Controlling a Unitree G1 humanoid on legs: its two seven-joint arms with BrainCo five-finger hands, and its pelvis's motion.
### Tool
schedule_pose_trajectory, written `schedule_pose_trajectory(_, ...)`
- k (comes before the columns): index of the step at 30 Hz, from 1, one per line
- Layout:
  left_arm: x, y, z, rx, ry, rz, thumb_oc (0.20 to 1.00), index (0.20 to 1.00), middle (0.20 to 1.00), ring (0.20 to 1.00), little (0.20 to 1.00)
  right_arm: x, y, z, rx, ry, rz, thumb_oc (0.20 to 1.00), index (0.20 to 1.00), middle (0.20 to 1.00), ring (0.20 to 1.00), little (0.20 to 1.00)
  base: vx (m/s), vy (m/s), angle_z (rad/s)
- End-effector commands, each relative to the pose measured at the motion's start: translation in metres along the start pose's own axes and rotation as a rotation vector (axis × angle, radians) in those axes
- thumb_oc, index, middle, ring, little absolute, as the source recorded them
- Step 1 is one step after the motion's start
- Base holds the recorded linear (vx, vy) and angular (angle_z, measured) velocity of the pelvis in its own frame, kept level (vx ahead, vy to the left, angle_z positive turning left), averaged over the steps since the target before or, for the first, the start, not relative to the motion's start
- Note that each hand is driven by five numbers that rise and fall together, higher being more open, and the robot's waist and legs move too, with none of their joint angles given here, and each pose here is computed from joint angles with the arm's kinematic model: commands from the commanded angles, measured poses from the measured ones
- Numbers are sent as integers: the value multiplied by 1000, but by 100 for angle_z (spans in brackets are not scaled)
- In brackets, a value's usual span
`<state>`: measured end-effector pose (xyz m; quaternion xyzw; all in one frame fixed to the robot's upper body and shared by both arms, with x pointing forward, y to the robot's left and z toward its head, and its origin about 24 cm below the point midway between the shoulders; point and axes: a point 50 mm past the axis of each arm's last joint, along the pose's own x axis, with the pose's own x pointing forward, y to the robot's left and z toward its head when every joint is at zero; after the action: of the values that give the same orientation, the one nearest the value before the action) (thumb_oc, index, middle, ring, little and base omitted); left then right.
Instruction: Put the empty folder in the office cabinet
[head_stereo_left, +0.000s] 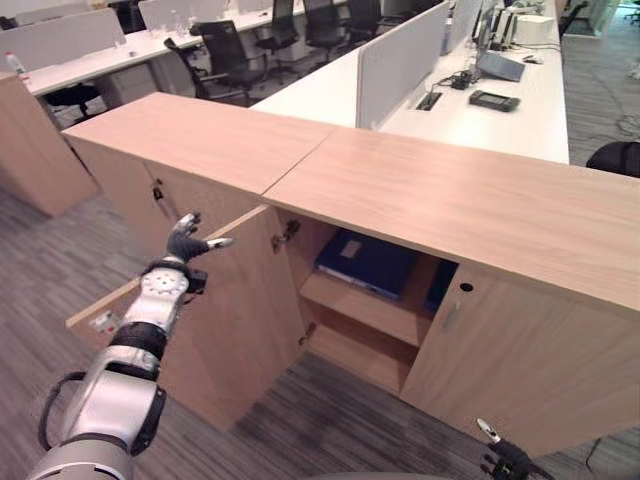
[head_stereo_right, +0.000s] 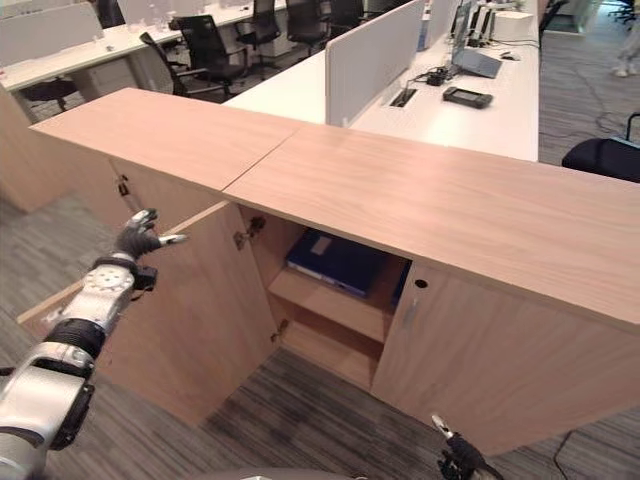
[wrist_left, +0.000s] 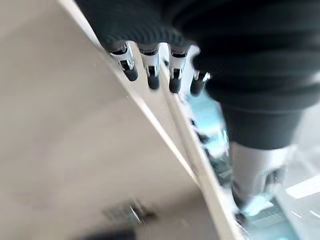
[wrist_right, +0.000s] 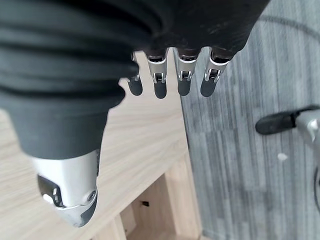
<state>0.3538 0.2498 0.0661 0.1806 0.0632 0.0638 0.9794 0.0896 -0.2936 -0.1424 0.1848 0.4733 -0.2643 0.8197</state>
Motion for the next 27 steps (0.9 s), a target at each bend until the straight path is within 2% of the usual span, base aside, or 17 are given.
schedule_pose_trajectory(1,-15,-23,-50,69,198,-94,1000,1000,1000,1000,1000,3,14,-2,18,2,12,1000,1000,1000,1000,1000,0,0,0)
schedule_pose_trajectory(4,-24,-31,-73,132,308,-134,1000,1000,1000,1000,1000,3,12,1,3,3,4,1000,1000,1000,1000,1000,0,0,0)
schedule_pose_trajectory(6,-33,-25,-96,133,446,-120,1000,1000,1000,1000,1000,3,10,3,-23,11,-2,1000,1000,1000,1000,1000,0,0,0)
schedule_pose_trajectory(7,-33,-26,-95,132,445,-120,1000,1000,1000,1000,1000,4,10,3,-23,11,-2,1000,1000,1000,1000,1000,0,0,0)
schedule_pose_trajectory(9,-42,-10,-112,141,561,-80,1000,1000,1000,1000,1000,3,9,4,-47,20,-5,1000,1000,1000,1000,1000,6,0,-2)
schedule_pose_trajectory(10,-54,7,-128,139,670,-39,1000,1000,1000,1000,1000,3,7,6,-64,29,-5,1000,1000,1000,1000,1000,1,2,-9)
schedule_pose_trajectory(13,-65,20,-139,107,737,-11,1000,1000,1000,1000,1000,3,6,7,-77,34,-7,1000,1000,1000,1000,1000,6,-1,-10)
schedule_pose_trajectory(22,-57,3,-131,51,691,-70,1000,1000,1000,1000,1000,5,10,10,-81,30,5,1000,1000,1000,1000,1000,-2,-2,-2)
schedule_pose_trajectory(27,-22,-25,-82,19,454,-125,1000,1000,1000,1000,1000,5,14,9,-59,27,9,1000,1000,1000,1000,1000,1,-1,4)
